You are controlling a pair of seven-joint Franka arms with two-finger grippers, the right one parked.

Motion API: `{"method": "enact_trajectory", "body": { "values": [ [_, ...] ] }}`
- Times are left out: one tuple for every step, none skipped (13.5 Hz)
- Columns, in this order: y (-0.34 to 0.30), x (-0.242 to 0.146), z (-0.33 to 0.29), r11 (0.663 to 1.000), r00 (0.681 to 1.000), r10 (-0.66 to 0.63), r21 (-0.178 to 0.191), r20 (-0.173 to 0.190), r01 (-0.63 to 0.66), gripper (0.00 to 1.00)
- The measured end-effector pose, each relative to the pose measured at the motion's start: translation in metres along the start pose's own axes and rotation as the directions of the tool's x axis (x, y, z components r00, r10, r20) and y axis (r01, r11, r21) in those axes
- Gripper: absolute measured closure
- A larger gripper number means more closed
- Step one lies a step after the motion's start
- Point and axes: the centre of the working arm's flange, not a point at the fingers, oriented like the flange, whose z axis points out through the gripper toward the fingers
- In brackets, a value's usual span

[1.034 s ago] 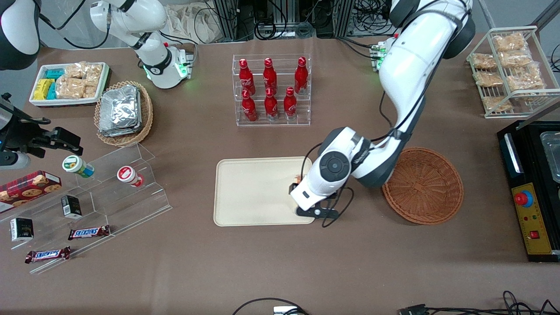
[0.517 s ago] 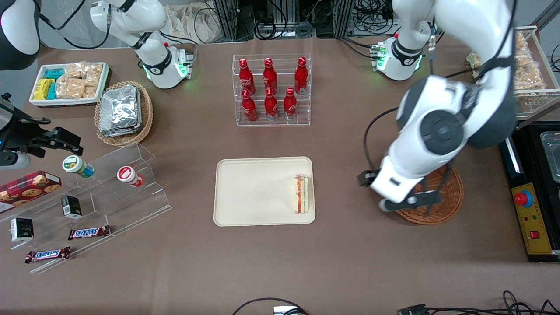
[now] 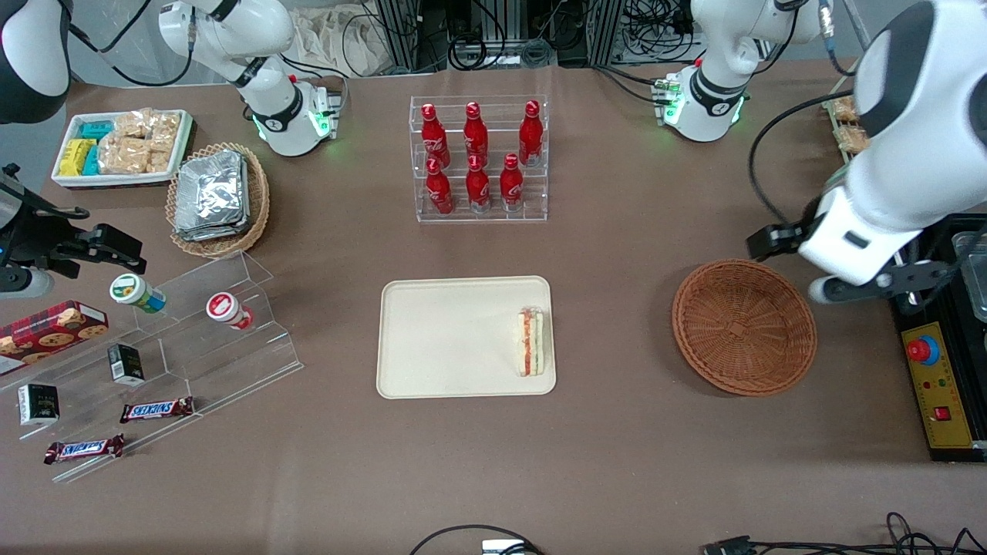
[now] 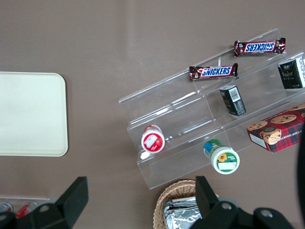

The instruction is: Place sandwich from basket to tray

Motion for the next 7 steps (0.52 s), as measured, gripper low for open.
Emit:
{"method": "enact_trajectory", "body": {
  "values": [
    [-0.018,-0.001,0.002,1.0,1.0,0.016,0.003,0.027,-0.017,0.0],
    [-0.032,-0.001,0.006,1.0,0.998,0.023,0.003,0.052,-0.024,0.0],
    [-0.042,0.0,0.012,1.0,0.997,0.02,0.003,0.072,-0.02,0.0],
    [-0.05,0.001,0.019,1.0,0.996,0.01,0.003,0.09,-0.01,0.0],
    [-0.059,0.0,0.025,1.0,0.994,0.002,0.001,0.105,-0.002,0.0],
    [-0.066,-0.002,0.03,1.0,0.993,0.001,-0.004,0.116,0.0,0.0],
    [-0.07,-0.005,0.033,1.0,0.993,0.001,-0.01,0.119,0.0,0.0]
  ]
}}
